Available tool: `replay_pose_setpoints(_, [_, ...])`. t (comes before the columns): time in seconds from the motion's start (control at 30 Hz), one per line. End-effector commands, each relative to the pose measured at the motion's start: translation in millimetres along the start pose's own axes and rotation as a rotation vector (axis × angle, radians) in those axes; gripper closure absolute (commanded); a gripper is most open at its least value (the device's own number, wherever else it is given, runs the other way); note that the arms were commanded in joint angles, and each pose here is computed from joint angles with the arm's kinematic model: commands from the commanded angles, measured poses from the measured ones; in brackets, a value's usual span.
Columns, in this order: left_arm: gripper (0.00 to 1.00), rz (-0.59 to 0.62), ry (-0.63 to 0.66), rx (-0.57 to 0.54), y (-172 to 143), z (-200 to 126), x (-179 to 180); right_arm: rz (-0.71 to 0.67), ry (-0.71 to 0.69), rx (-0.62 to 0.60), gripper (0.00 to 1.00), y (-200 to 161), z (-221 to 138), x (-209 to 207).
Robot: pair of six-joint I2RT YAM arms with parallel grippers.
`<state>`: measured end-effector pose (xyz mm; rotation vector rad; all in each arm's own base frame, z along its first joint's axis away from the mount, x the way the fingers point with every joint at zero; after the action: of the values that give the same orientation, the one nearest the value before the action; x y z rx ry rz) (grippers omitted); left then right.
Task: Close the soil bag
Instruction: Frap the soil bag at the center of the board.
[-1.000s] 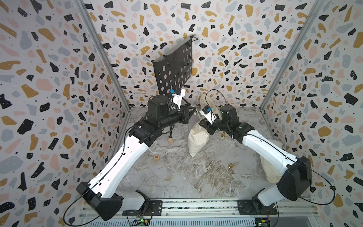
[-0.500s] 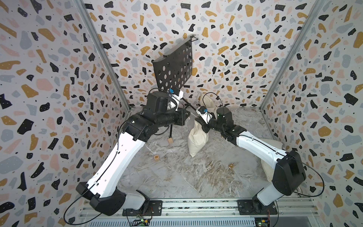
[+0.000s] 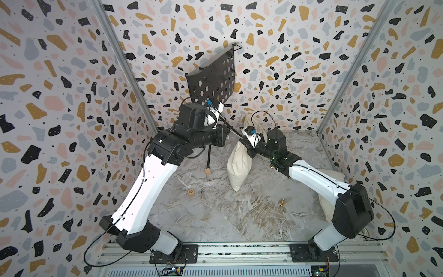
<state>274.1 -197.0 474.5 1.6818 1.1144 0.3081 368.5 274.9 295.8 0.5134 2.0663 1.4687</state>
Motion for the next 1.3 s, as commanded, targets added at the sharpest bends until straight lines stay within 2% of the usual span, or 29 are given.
replay_pose_setpoints(0.0, [1.0,0.097,-0.122,-0.643,84,-144,-37,0.195,-0.127,0.687,0.87,-179,-25,-19])
replay_pose_setpoints(0.27, [1.0,0.018,-0.139,-0.506,43,-80,-16,0.216,-0.034,0.543,0.78,-140,-31,-8])
replay_pose_setpoints(0.57, [1.0,-0.02,-0.252,-0.32,7,-17,-12,0.124,0.039,0.327,0.62,-52,-46,12])
replay_pose_setpoints(0.87, [1.0,-0.032,-0.299,-0.279,-2,-5,-14,0.095,0.07,0.144,0.35,7,-60,15])
replay_pose_setpoints(1.03, [1.0,-0.03,-0.308,-0.285,-1,-9,-15,0.098,0.096,0.11,0.3,19,-54,15])
replay_pose_setpoints(1.27, [1.0,-0.028,-0.313,-0.285,0,-12,-17,0.1,0.133,0.095,0.3,24,-47,19])
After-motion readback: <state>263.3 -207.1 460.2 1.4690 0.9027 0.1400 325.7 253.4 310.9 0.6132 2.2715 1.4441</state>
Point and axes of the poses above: each gripper's point midway between its finger pads, its own z axis out along the fingers, its own x axis along the line the jaws close on, y = z × x, the point moved 6 cm from there along -z, back along the fingers
